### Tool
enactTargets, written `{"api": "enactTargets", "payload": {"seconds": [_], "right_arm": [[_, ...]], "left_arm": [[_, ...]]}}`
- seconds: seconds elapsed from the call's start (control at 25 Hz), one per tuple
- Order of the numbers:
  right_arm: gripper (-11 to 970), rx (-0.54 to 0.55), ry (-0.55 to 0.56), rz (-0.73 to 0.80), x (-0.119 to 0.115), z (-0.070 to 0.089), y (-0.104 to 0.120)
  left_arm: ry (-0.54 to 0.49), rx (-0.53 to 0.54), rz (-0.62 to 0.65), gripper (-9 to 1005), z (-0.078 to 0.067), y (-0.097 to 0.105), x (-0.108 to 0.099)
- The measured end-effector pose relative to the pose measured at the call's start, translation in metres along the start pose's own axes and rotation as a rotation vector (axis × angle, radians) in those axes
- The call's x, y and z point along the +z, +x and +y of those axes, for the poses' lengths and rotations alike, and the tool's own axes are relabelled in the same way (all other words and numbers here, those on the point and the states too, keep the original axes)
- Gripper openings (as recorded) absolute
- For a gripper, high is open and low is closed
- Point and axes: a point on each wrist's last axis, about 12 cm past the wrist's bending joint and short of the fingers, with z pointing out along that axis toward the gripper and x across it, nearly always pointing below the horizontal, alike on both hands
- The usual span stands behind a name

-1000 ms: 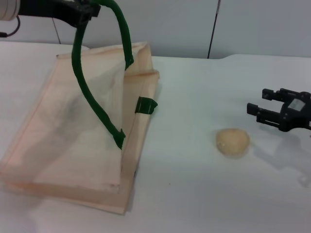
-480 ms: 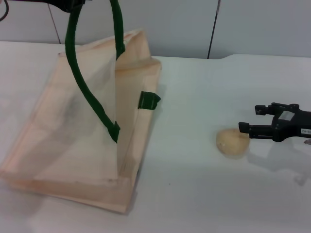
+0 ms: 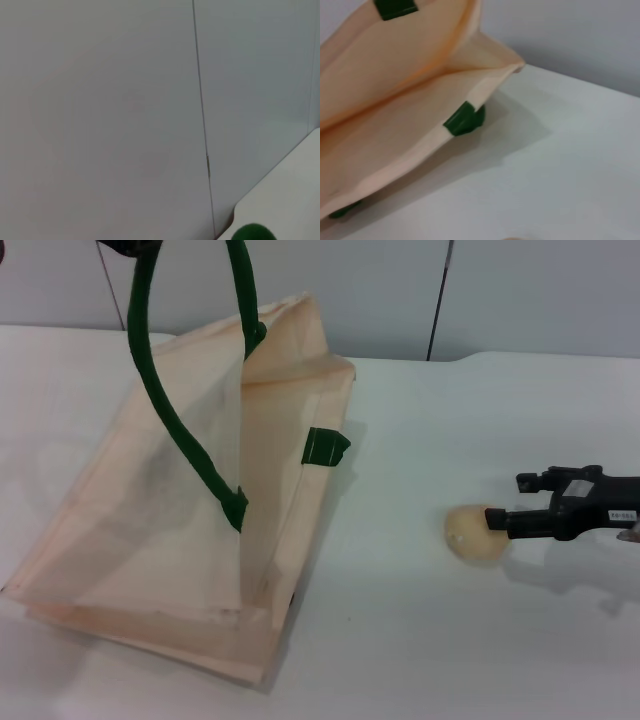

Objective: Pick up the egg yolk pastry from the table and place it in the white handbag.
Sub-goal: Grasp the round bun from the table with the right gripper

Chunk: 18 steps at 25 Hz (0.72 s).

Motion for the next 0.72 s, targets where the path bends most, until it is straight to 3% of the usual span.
{"api": "enactTargets", "payload": {"seconds": [0.32, 0.72], "right_arm": [[882, 0.005, -0.067, 0.007, -0.0006, 0.0054, -0.0029], [881, 0.003, -0.062, 0.017, 0.0043, 0.0062, -0.0031]], "left_arm": [[0.001, -0.007, 0.008, 122, 0.0004, 0.0015, -0.0016], [-0.004, -0.005, 0.002, 123, -0.0021, -0.0025, -0.0106]]}}
